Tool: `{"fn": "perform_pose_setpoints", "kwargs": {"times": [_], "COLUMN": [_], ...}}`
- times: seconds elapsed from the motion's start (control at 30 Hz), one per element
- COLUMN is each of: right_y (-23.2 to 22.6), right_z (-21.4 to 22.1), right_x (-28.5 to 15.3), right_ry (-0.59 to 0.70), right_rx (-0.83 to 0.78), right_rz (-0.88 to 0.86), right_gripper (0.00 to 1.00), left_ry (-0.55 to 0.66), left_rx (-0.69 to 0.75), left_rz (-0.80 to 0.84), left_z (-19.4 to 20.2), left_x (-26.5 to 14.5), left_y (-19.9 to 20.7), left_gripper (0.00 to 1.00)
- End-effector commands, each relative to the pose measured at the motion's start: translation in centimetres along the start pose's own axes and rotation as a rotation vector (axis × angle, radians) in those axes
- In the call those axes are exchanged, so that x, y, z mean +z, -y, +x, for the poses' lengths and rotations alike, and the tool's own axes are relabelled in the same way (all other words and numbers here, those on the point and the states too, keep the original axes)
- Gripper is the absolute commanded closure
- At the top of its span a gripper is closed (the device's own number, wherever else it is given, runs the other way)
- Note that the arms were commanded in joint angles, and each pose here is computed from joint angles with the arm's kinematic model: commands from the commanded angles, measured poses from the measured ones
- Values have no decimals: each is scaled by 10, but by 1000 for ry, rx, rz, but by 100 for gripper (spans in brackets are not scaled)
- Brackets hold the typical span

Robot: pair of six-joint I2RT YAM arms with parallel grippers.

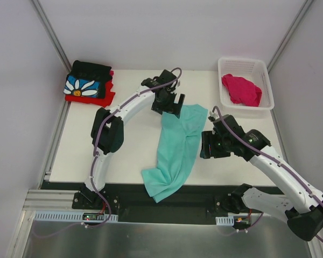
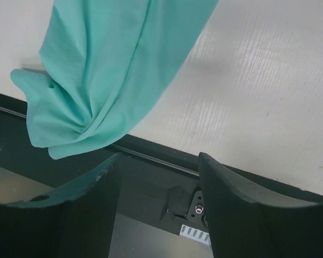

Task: Fold and stack the t-shirts

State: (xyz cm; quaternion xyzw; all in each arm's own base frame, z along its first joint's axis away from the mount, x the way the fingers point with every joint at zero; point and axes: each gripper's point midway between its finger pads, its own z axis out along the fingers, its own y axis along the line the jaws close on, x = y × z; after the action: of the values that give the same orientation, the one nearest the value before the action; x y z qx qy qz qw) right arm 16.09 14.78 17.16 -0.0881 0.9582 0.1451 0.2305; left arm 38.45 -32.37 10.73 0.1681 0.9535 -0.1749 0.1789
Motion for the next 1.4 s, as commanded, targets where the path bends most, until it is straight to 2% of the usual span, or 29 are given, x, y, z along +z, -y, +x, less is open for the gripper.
{"fn": "perform_pose_setpoints", "kwargs": {"times": [0.0,0.27,0.5,0.57,0.83,1.1,1.23,1.37], "right_y": [-8,-26,-25,-26,-24,-25,-26,-30], "right_z": [9,-4,0,-1,2,2,2,10], "right_x": [2,-4,-4,-4,-7,-14,-17,-15], "right_ry": [-38,29,8,7,5,14,9,-27], "right_rx": [-5,-16,-33,-30,-40,-33,-41,-47], "right_rz": [-39,-135,-132,-135,-127,-142,-146,-178], "right_gripper": [39,39,39,39,39,39,39,39], "left_ry": [-42,-118,-137,-128,-98,-69,-50,-6], "left_rx": [55,79,79,60,-32,-67,-116,-174], "left_rz": [83,280,480,487,418,230,150,137], "left_z": [1,11,2,-6,-26,-29,-35,-52], "left_x": [7,31,35,41,58,63,65,61], "left_y": [12,44,64,57,2,-49,-90,-124], "left_gripper": [1,1,1,1,1,1,1,1]}}
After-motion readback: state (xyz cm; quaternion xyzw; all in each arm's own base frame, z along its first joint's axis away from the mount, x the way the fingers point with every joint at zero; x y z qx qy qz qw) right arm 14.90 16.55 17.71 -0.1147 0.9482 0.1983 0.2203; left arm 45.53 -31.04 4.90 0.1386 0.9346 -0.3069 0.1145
